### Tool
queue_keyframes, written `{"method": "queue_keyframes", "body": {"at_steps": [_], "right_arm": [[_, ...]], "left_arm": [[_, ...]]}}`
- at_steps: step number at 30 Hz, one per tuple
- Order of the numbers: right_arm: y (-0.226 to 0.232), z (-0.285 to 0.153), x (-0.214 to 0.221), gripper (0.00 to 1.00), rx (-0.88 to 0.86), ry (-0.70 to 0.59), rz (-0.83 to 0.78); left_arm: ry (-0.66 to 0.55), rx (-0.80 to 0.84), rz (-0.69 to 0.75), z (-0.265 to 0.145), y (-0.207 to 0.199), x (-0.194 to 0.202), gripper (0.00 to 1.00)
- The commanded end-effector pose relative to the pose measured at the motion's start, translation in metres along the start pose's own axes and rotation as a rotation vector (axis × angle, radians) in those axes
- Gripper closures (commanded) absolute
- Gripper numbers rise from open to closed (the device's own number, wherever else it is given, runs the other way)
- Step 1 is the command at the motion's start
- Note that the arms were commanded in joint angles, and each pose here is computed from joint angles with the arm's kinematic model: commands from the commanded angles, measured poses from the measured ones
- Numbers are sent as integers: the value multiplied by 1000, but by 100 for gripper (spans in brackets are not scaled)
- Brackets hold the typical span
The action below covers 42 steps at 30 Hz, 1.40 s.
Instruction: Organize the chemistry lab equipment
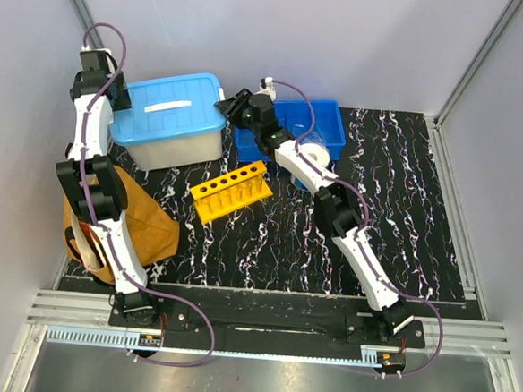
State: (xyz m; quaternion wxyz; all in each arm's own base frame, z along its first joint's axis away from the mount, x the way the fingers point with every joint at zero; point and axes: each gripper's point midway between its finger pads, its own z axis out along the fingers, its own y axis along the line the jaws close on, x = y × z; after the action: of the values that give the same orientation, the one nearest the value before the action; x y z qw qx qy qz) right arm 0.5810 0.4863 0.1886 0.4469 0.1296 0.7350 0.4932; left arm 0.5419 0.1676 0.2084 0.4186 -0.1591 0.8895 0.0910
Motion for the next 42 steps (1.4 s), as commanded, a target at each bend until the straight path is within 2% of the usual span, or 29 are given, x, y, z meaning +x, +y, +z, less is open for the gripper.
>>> {"method": "queue_keyframes", "body": {"at_steps": [1,4,7,9,13,17,18,19,24,25,32,33,35,42], "right_arm": [[23,-8,58,82,-27,117,20],[27,-10,49,73,-30,103,19],[28,-11,37,58,-32,91,14],[29,-12,28,53,-33,82,7],[42,-19,1,41,-87,73,-33],[58,-31,-26,20,-137,70,-107],[62,-35,-33,13,-146,69,-117],[64,-40,-40,1,-150,67,-131],[83,-66,-68,0,-162,43,-263],[87,-73,-73,0,-166,42,-294],[116,-140,-96,0,-153,37,-445],[96,-150,-85,0,-93,78,-450],[95,-179,-87,0,-63,78,-496],[36,-287,-86,0,228,105,-593]], "left_arm": [[-80,57,-29,-19,-19,-32,41],[-90,69,-42,-22,-21,-36,32],[-104,87,-46,-27,-24,-42,28],[-114,96,-45,-33,-25,-45,24],[-137,110,-42,-46,-26,-52,22],[-154,195,-57,-64,-41,-58,20],[-158,219,-63,-70,-44,-59,20],[-163,242,-68,-75,-49,-61,19],[-179,382,-85,-109,-78,-66,13],[-181,417,-81,-118,-86,-65,2],[-207,673,-51,-193,-143,-53,1],[-210,689,-32,-203,-149,-47,1],[-210,726,2,-221,-163,-34,1],[-200,927,75,-285,-216,29,1]]}}
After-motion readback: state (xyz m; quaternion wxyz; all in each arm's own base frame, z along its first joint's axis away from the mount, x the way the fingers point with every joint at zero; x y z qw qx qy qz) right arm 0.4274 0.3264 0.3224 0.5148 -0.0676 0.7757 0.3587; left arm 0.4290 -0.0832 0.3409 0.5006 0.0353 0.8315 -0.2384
